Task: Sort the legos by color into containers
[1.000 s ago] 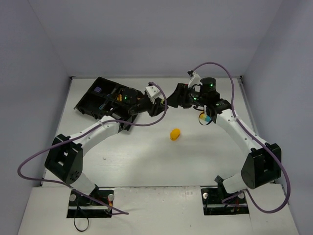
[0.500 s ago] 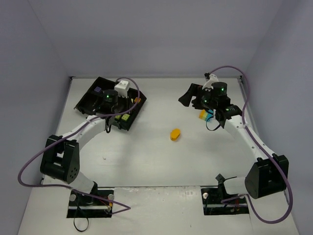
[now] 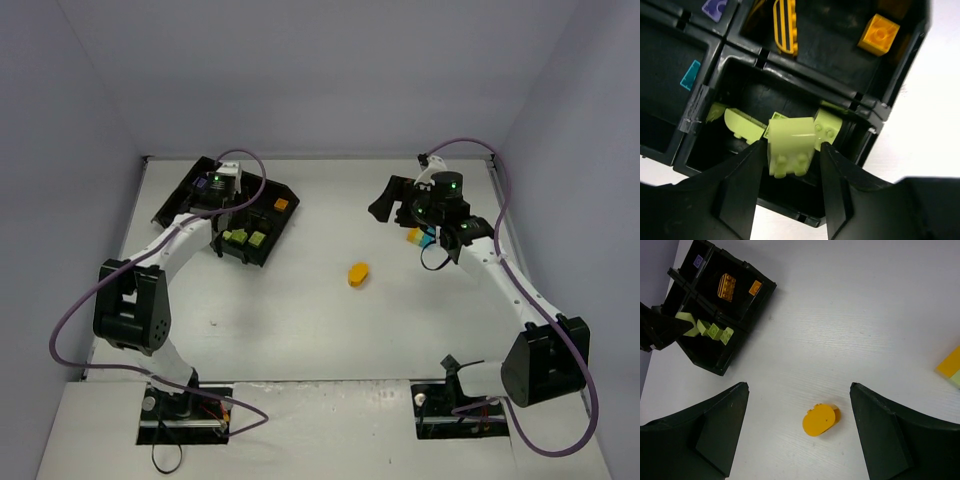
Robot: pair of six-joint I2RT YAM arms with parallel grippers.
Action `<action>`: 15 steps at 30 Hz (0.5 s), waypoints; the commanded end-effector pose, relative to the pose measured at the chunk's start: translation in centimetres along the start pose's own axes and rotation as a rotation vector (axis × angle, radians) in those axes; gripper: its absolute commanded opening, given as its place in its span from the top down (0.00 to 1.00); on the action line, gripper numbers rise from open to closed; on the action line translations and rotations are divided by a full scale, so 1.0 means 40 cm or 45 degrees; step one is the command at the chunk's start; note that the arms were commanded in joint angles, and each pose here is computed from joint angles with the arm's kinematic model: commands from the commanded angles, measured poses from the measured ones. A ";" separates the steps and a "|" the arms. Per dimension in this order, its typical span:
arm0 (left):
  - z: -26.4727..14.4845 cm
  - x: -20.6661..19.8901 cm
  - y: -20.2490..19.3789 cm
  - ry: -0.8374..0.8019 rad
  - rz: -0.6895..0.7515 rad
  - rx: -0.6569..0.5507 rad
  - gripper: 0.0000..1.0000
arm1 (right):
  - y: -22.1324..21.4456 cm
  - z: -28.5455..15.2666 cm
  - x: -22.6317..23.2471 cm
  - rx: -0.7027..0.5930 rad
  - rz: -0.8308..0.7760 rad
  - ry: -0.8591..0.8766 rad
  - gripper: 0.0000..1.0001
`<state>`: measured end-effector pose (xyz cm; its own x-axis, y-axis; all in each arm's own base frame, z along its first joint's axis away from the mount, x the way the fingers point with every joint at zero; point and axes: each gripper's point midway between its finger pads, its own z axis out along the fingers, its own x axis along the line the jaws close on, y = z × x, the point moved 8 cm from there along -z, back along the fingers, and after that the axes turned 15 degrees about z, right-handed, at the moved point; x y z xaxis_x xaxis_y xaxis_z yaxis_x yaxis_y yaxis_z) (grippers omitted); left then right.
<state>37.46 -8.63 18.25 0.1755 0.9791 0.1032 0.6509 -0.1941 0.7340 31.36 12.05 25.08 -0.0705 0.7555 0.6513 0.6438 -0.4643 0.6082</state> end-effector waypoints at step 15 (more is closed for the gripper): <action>-0.107 -0.225 0.122 -0.382 0.252 -0.122 0.30 | 0.044 -0.064 -0.057 -0.210 -0.015 -0.162 0.21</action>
<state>37.18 -13.69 20.88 0.3466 0.9351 0.0745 0.6202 -0.2880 0.7297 30.61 9.72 24.17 0.0126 0.7933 0.6087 0.6024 -0.4919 0.6286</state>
